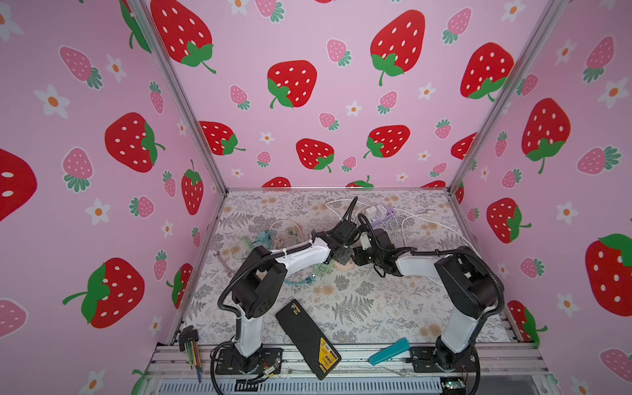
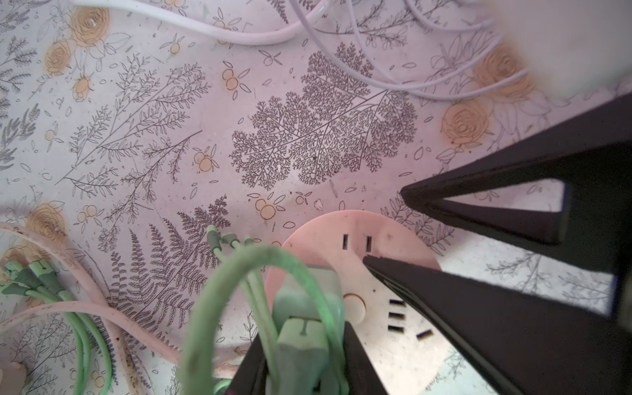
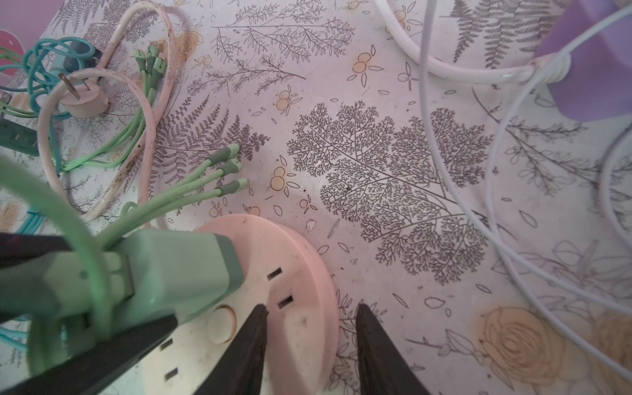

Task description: Pull the plug off the socket

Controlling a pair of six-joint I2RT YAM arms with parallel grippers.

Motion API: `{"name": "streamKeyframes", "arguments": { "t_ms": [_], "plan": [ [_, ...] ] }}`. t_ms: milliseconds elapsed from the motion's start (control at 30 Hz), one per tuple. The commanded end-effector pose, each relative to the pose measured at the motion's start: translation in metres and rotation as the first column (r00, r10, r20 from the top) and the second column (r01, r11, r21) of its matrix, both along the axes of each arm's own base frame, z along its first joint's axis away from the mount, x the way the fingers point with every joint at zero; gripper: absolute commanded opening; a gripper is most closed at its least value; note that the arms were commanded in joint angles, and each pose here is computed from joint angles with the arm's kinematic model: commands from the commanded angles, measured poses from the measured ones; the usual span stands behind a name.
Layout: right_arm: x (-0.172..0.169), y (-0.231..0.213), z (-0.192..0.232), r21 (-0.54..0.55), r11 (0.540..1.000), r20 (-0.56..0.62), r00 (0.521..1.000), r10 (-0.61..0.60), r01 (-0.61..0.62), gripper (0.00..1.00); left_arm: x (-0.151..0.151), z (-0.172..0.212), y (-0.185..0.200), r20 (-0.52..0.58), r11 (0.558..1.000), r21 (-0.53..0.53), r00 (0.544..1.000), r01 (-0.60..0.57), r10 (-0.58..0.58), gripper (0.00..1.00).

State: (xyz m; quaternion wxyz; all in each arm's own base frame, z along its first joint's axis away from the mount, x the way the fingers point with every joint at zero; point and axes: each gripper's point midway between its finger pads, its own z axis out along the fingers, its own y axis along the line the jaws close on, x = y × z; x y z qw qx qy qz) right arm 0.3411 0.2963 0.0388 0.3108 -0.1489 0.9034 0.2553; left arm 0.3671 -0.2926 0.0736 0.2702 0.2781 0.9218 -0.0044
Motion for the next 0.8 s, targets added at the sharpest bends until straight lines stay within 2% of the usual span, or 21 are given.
{"name": "streamKeyframes", "arguments": {
  "t_ms": [0,233,333,567,767],
  "plan": [
    [-0.041,-0.040,-0.070,-0.208,0.978,-0.212,0.977,-0.026,-0.019,0.44,0.005,-0.004,0.023,-0.041,0.997,0.055,0.997,-0.061,0.063,0.10],
    [-0.042,-0.040,-0.076,-0.220,0.975,-0.232,0.973,-0.021,-0.031,0.44,0.004,0.003,0.011,-0.177,0.980,-0.175,0.982,-0.094,0.062,0.10],
    [-0.043,-0.039,-0.078,-0.224,0.974,-0.243,0.970,-0.016,-0.040,0.44,0.003,0.007,0.007,-0.218,0.971,-0.216,0.974,-0.103,0.055,0.10],
    [-0.045,-0.039,-0.081,-0.227,0.973,-0.252,0.968,-0.013,-0.046,0.44,0.007,0.006,0.021,-0.187,0.980,-0.152,0.977,-0.132,0.103,0.10],
    [-0.046,-0.039,-0.083,-0.229,0.972,-0.261,0.965,-0.011,-0.051,0.44,0.016,0.007,0.045,-0.074,0.987,0.015,0.984,-0.161,0.162,0.10]
  ]
}}
